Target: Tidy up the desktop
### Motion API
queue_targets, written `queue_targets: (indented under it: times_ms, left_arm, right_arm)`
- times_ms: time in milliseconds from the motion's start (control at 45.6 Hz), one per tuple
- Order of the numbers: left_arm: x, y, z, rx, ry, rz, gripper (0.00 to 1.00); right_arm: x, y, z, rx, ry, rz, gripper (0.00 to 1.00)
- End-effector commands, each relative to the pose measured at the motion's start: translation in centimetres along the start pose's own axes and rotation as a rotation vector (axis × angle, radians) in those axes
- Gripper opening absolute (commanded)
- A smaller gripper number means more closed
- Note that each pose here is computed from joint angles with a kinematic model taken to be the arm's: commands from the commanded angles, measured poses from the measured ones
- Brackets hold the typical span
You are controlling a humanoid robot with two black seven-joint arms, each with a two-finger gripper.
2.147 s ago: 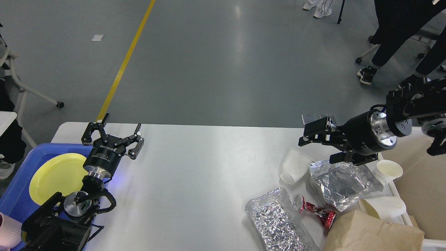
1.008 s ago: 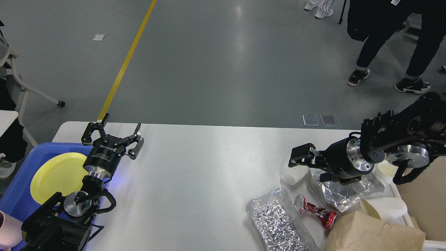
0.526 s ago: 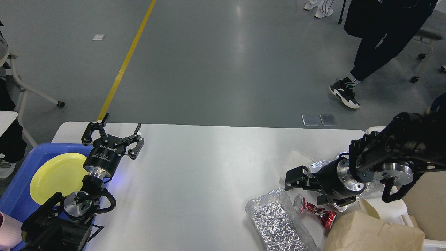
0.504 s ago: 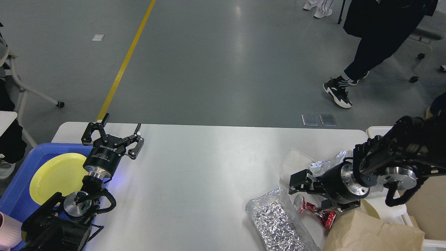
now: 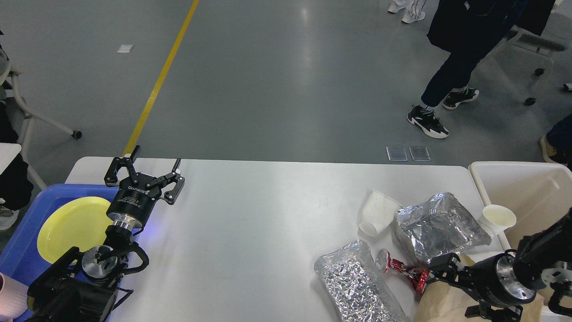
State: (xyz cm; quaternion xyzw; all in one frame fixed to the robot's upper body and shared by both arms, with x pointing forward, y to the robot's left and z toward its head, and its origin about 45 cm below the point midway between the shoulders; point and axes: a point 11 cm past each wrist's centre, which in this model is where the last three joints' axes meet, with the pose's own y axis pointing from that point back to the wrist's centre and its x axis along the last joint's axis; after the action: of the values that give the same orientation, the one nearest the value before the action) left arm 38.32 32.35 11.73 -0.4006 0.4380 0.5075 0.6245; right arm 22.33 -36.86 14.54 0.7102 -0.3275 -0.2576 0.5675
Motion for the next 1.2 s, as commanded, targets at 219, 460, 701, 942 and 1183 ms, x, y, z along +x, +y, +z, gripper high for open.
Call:
queue_targets:
  times_ms: [219, 460, 701, 942, 1183]
  left_arm:
    - [0.0, 0.0, 0.1, -0.001, -0.002, 0.001, 0.96]
    - [0.0, 0.0, 0.1, -0.001, -0.002, 0.001, 0.96]
    - [0.0, 0.0, 0.0, -0.001, -0.001, -0.001, 0.96]
    - [0.0, 0.0, 0.1, -0.001, -0.002, 0.000, 0.96]
    - [0.0, 0.0, 0.1, -0.001, -0.002, -0.002, 0.96]
  right_arm:
    - [5.4, -1.3, 4.4, 0.001, -0.319, 0.200, 1.00]
    - [4.4, -2.4, 5.9, -0.019, -0.358, 0.177, 1.00]
    - [4.0, -2.9, 7.2, -0.045, -0.419, 0.197, 0.98]
    - [2.2, -4.7, 9.0, -0.092, -0.434, 0.228, 0.78]
    - [1.6, -5.4, 8.5, -0.091, -0.400, 0.236, 0.00]
